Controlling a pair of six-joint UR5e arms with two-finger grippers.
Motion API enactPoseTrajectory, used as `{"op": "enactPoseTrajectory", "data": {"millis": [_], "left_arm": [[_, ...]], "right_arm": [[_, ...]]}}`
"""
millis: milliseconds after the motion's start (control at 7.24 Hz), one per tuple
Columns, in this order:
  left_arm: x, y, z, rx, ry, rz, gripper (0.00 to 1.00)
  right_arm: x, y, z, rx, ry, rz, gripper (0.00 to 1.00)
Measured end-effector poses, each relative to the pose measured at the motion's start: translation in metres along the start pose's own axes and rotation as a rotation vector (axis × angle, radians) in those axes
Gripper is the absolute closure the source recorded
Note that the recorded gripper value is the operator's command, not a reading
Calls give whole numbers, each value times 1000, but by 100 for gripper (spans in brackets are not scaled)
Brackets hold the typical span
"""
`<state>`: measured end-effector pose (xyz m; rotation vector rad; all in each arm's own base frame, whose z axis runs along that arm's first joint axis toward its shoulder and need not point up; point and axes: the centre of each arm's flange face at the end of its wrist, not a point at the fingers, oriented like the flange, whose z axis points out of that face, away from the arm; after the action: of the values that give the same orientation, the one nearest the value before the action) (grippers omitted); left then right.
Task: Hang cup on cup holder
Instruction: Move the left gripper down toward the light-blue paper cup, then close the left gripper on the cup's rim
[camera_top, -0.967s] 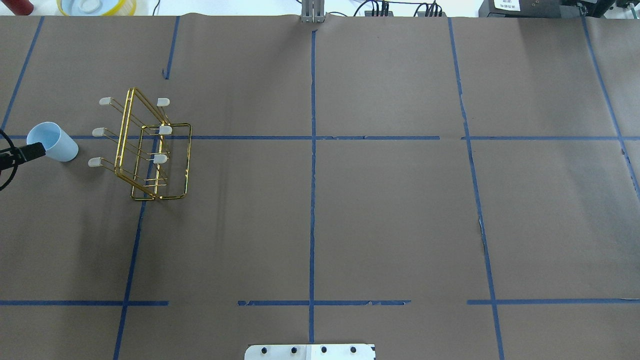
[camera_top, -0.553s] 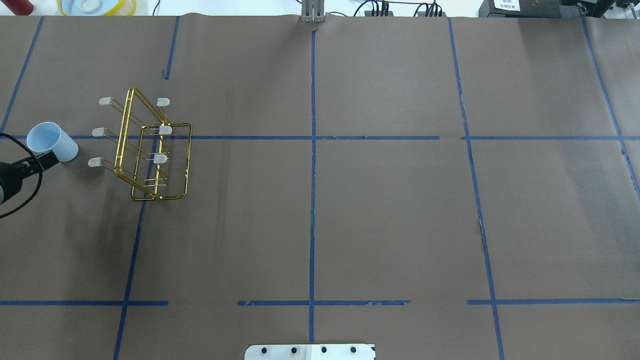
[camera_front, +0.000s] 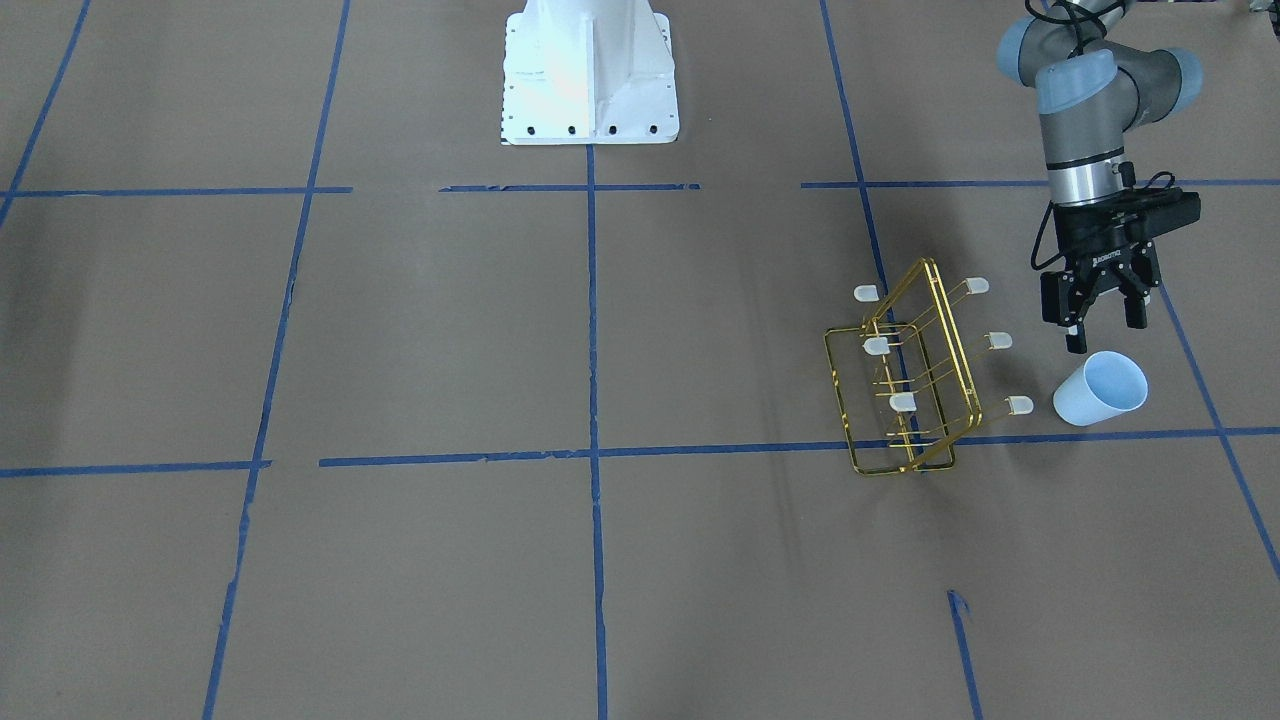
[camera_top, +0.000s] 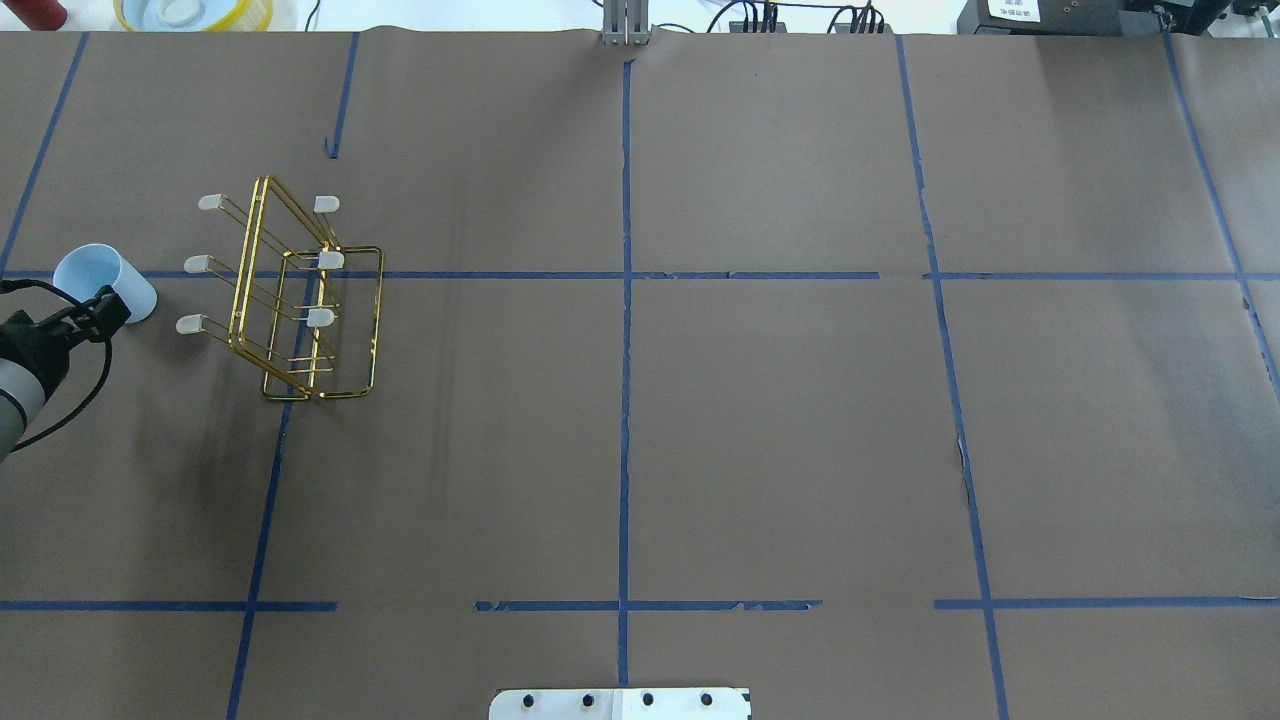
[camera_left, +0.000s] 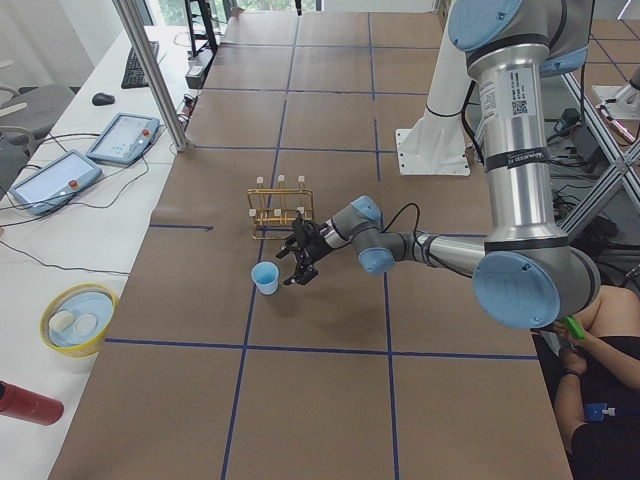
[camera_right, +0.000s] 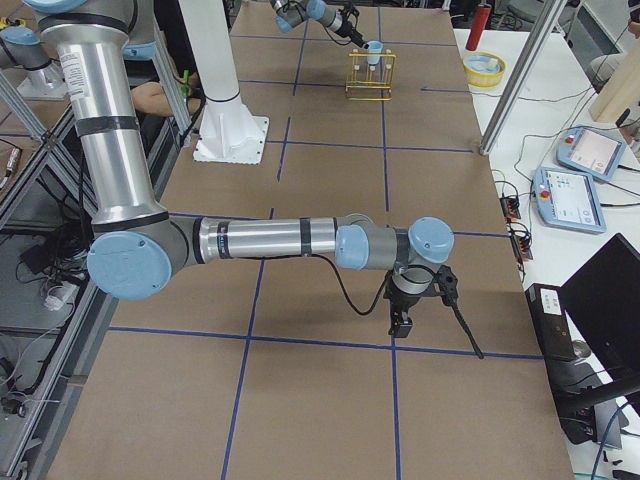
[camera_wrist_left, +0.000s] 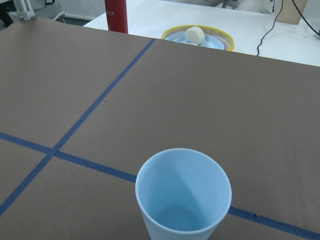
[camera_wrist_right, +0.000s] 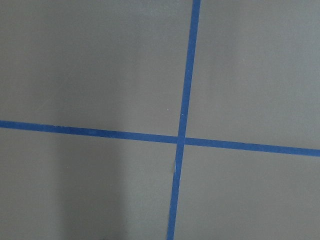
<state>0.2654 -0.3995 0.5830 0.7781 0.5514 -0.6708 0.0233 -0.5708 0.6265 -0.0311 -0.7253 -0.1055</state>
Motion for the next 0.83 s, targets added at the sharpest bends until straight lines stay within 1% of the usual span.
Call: {"op": "enactPoseTrajectory", "data": {"millis": [138,553,829], "left_arm": [[3,4,7,29,-7,0,0],[13,20,23,58,-15,-9,0],[22,27,38,93,-25,-3,0]], "right_arm": [[0,0,0,0,0,0,0],[0,0,0,1,0,-1,0],[0,0,0,1,0,0,0]]}}
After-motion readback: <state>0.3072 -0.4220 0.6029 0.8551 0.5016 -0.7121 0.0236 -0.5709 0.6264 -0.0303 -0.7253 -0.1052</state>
